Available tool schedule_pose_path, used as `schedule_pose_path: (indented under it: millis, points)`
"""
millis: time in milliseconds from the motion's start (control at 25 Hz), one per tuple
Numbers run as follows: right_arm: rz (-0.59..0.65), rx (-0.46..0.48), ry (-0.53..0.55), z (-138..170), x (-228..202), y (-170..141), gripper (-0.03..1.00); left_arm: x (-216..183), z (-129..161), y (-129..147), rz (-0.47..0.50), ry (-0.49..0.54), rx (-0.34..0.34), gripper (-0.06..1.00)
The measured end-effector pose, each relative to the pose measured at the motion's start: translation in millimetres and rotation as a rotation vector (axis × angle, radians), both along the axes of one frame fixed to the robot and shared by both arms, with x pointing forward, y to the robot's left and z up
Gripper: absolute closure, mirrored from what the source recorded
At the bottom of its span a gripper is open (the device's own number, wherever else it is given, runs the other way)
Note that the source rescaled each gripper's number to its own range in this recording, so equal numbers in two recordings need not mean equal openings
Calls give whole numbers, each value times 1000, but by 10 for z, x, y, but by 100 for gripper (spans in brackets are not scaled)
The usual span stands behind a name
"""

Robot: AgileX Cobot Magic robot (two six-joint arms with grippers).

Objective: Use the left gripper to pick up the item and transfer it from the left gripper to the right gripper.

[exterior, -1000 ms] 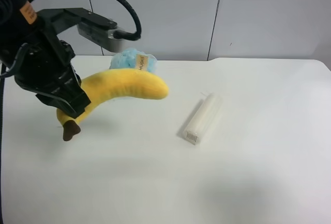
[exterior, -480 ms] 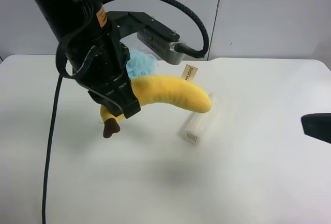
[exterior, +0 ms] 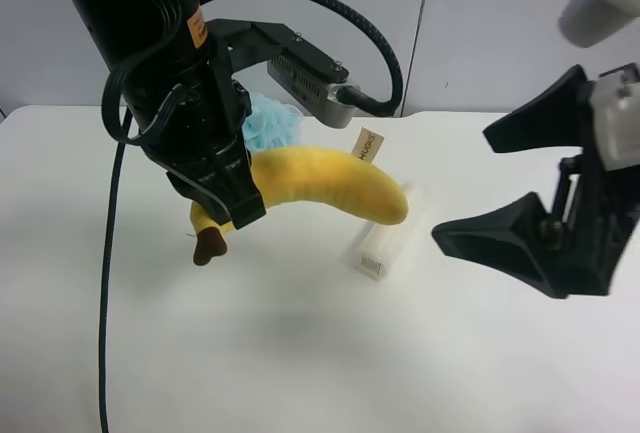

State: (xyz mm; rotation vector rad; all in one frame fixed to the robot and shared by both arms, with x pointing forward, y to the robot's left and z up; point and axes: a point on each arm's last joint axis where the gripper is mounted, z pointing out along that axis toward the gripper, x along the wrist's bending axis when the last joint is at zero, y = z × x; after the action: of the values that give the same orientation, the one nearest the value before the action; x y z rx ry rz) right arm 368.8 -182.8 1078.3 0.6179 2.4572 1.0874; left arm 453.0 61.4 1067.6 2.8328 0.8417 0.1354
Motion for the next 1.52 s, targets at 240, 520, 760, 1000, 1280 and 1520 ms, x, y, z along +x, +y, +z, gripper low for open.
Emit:
schedule_pose_path:
  millis: [240,520,760,1000,1280,1520]
  points:
    - [44,-23,6,-208,185,309,-3,-10,-3,11,-15,9,14,94]
    - [47,-59,30,-388,326,430,-3,-37,-3,-13,-33,36,-10,94]
    - [80,-41,13,-393,339,473,-3,-93,5,-77,-72,90,-80,94]
    - [90,-11,18,-378,330,495,-3,-121,20,-138,-84,117,-151,94]
    - [93,-12,17,-378,329,495,-3,-149,35,-183,-91,145,-204,94]
    - [121,-35,62,-409,287,490,21,-148,38,-191,-95,142,-212,94]
